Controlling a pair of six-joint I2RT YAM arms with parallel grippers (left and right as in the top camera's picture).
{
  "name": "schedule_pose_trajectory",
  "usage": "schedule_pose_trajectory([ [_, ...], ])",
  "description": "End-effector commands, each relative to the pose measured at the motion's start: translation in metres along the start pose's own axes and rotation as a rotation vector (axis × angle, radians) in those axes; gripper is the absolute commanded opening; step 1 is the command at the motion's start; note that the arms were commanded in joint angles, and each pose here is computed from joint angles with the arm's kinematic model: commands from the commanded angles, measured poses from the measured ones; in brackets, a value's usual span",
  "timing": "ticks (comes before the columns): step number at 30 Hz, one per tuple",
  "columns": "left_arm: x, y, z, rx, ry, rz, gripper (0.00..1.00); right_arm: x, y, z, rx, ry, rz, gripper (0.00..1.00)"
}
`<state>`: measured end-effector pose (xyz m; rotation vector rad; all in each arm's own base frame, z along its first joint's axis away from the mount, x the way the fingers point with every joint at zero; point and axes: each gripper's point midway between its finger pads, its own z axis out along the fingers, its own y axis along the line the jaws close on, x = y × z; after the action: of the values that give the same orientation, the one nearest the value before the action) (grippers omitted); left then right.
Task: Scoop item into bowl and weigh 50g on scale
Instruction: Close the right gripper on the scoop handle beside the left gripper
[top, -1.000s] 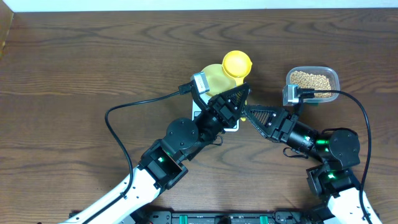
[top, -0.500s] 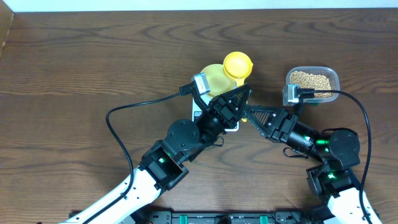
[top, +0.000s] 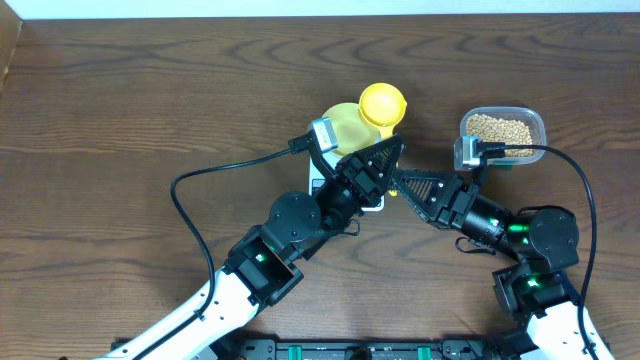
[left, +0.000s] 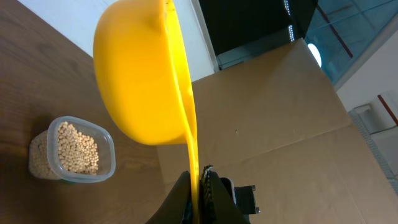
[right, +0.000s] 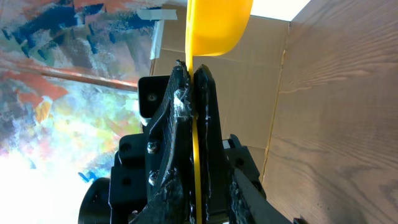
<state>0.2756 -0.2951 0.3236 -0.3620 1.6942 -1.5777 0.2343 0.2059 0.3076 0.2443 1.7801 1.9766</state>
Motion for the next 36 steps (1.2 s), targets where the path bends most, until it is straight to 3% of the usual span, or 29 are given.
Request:
schedule_pose_trajectory([
  [1, -0.003, -0.006, 0.002, 0.014, -0.014, 0.001, 0.07, 0.006, 0.007, 0.003, -0.015, 0.027, 0.005, 0.21],
  [17, -0.002, -0.006, 0.002, 0.013, -0.013, 0.001, 0.07, 0.006, 0.008, 0.007, -0.020, 0.004, 0.002, 0.20],
  [22, -0.002, -0.006, 0.002, 0.014, -0.009, 0.001, 0.07, 0.004, 0.008, 0.007, -0.020, -0.011, -0.013, 0.01],
  [28, -0.002, -0.006, 0.002, 0.014, -0.009, 0.001, 0.07, 0.004, 0.008, 0.007, -0.019, -0.014, -0.028, 0.02],
  [30, -0.002, -0.006, 0.002, 0.014, -0.010, 0.002, 0.17, 0.004, 0.008, 0.007, -0.021, -0.015, -0.053, 0.01],
  [33, -0.002, -0.005, 0.002, 0.013, -0.010, 0.023, 0.45, 0.003, 0.008, 0.007, -0.020, -0.017, -0.088, 0.01],
  [36, -0.002, -0.006, 0.002, 0.013, -0.010, 0.067, 0.59, 0.000, 0.008, 0.006, -0.017, -0.027, -0.118, 0.02],
])
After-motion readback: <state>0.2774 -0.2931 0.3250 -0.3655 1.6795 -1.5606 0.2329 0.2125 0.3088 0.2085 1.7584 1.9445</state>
